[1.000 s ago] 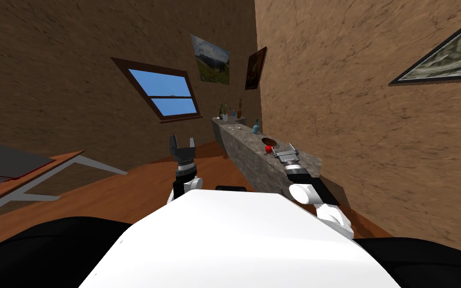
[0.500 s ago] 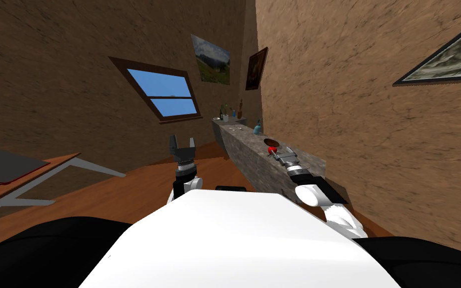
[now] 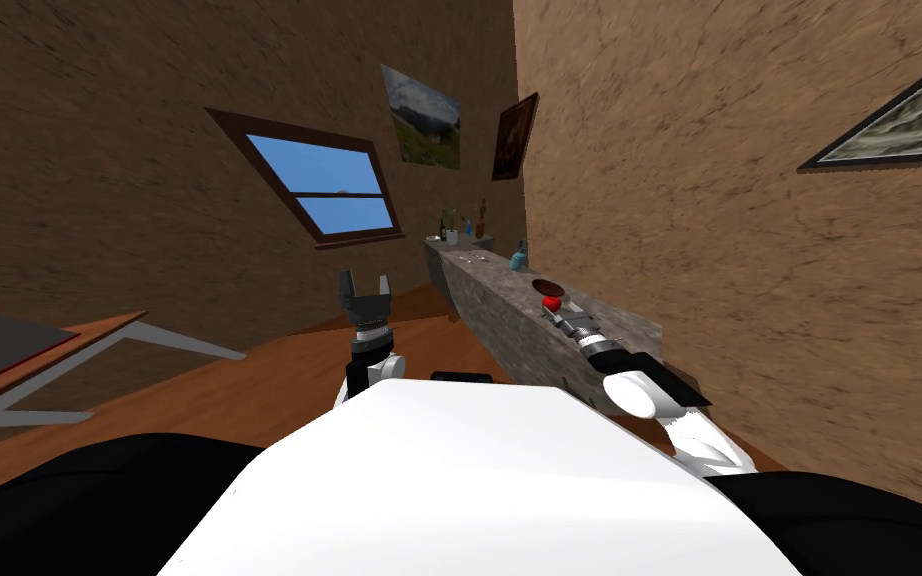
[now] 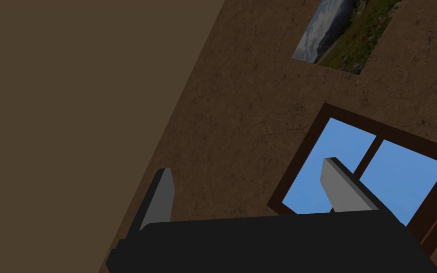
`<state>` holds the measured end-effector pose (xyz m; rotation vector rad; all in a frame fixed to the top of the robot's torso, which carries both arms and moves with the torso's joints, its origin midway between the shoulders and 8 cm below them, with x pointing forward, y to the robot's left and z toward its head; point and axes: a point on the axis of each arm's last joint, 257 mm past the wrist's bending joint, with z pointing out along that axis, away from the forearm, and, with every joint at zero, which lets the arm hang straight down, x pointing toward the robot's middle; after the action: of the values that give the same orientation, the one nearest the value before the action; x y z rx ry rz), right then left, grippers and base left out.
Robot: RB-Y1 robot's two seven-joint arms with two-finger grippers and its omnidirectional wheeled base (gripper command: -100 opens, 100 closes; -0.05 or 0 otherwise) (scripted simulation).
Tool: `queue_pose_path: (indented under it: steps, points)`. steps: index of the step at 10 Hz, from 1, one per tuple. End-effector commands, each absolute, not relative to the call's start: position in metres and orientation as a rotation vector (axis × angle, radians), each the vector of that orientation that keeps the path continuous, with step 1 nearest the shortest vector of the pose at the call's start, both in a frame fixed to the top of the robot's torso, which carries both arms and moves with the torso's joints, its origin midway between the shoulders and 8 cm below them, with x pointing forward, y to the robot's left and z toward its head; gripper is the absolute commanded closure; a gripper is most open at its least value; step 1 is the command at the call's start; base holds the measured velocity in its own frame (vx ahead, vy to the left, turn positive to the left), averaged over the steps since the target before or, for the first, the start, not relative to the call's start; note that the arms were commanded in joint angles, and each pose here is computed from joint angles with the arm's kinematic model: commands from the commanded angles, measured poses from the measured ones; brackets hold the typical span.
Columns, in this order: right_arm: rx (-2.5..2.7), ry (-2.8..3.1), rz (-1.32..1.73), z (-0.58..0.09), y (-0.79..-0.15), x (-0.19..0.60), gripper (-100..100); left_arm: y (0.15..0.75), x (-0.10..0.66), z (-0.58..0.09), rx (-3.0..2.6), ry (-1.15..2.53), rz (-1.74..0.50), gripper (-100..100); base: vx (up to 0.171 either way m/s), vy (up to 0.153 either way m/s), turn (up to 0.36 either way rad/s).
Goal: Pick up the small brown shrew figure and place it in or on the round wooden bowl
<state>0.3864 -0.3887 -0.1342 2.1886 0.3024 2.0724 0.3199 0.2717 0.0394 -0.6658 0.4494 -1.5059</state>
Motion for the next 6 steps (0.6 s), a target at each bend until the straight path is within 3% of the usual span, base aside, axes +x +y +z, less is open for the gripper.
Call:
queue_pose_path:
  steps: [1,6]
  points:
    - [2.313,0.253,2.016,-0.154,-0.398,0.380,-100,0.272,0.320,0.039,-0.666,0.449,-1.506,0,0.102,0.055,-0.026]
    - [2.546,0.086,1.908,-0.189,-0.416,0.363,-100,0.272,0.320,0.039,-0.666,0.449,-1.506,0,0.073,0.042,-0.019]
